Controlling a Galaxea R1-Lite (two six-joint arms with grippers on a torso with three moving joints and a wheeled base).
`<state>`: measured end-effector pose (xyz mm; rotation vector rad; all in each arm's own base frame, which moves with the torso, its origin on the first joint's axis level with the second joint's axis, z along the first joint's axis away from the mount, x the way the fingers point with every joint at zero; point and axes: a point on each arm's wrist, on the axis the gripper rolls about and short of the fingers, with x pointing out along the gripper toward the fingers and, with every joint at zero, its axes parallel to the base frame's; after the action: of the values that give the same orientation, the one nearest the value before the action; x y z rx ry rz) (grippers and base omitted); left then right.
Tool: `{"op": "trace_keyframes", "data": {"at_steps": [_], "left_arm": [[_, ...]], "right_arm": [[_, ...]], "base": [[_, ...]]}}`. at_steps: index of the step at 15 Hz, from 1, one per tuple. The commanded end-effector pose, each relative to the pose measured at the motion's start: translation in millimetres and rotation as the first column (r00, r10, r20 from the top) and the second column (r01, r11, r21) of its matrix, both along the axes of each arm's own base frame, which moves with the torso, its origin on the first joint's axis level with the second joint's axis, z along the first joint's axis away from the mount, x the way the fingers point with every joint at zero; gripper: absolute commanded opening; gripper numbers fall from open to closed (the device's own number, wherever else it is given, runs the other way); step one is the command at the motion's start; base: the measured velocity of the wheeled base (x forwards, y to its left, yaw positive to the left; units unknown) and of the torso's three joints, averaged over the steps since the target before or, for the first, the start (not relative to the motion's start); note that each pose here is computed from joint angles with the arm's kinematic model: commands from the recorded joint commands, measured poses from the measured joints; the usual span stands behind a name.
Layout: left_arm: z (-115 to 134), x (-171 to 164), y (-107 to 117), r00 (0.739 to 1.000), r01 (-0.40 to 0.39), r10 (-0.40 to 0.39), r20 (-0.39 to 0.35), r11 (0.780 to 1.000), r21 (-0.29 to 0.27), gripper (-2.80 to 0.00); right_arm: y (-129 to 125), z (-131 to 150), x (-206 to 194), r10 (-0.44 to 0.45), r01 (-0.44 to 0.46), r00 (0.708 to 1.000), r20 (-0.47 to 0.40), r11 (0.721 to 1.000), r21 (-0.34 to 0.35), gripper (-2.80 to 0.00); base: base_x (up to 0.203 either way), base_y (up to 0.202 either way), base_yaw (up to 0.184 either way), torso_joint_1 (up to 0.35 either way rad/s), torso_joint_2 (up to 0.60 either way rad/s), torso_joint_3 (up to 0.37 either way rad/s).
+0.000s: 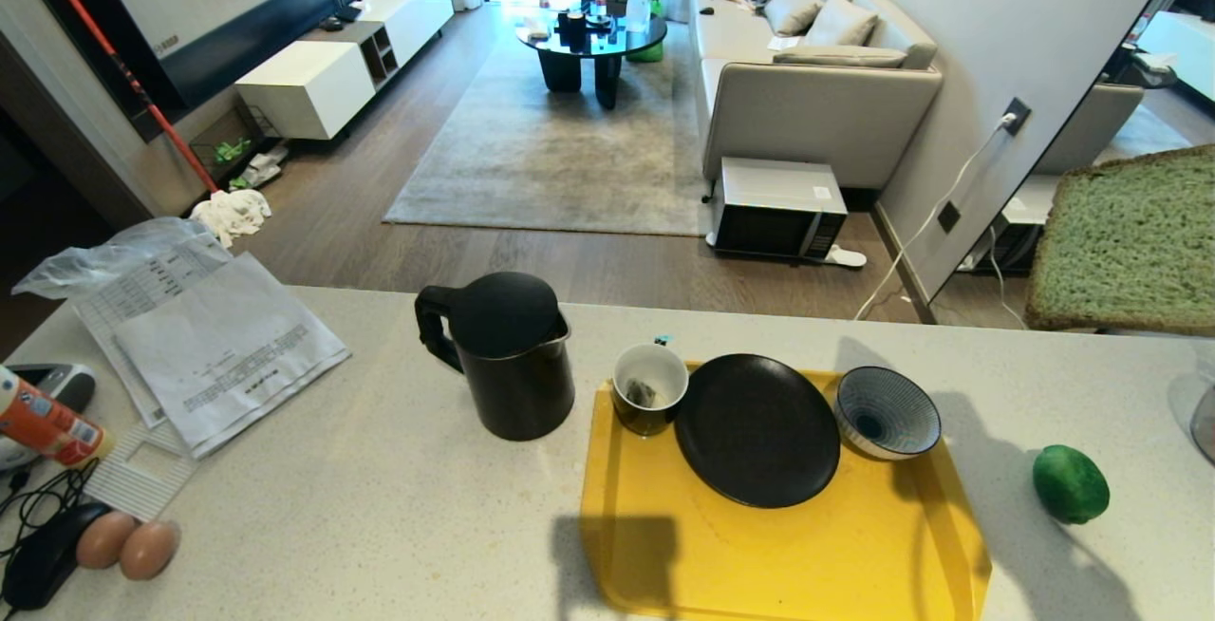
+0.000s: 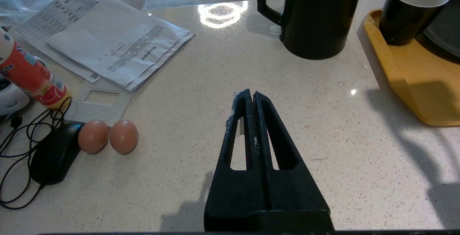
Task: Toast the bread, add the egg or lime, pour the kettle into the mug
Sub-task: Put the bread slices in the toaster
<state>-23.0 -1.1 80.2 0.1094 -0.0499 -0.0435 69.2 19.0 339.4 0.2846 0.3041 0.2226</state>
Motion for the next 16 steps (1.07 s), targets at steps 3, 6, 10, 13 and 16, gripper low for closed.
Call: {"op": "trace_keyframes", "data": {"at_steps": [3, 6, 10, 13, 16], "left_arm": [[-4.8, 1.2, 0.0, 1.000, -0.002, 0.002, -0.015, 1.000, -0.001, -2.80], [-4.8, 1.2, 0.0, 1.000, -0.002, 0.002, -0.015, 1.000, -0.003, -2.80], [-4.8, 1.2, 0.0, 1.000, -0.002, 0.002, -0.015, 1.000, -0.003, -2.80], [-4.8, 1.2, 0.0, 1.000, -0.002, 0.002, -0.015, 1.000, -0.003, -2.80], [-4.8, 1.2, 0.0, 1.000, -0.002, 0.002, -0.015, 1.000, -0.003, -2.80]], "right_arm": [[-0.8, -0.3, -1.3, -0.012, 0.012, 1.000, 0.000, 1.000, -0.001, -2.80], [-2.0, 0.4, -2.4, -0.032, 0.032, 0.999, 0.006, 0.999, -0.003, -2.80], [-6.7, 1.6, -15.2, -0.051, 0.052, 0.998, 0.035, 0.999, -0.016, -2.80], [-8.1, -2.0, -21.2, -0.050, 0.050, 0.999, 0.022, 0.999, -0.021, -2.80], [-10.6, -2.7, -31.4, -0.052, 0.052, 0.998, 0.026, 0.998, -0.022, -2.80]], "base": [[0.000, 0.000, 0.000, 0.000, 0.00, 0.000], [0.000, 0.000, 0.000, 0.000, 0.00, 0.000], [0.000, 0.000, 0.000, 0.000, 0.00, 0.000], [0.000, 0.000, 0.000, 0.000, 0.00, 0.000], [0.000, 0.000, 0.000, 0.000, 0.00, 0.000]]}}
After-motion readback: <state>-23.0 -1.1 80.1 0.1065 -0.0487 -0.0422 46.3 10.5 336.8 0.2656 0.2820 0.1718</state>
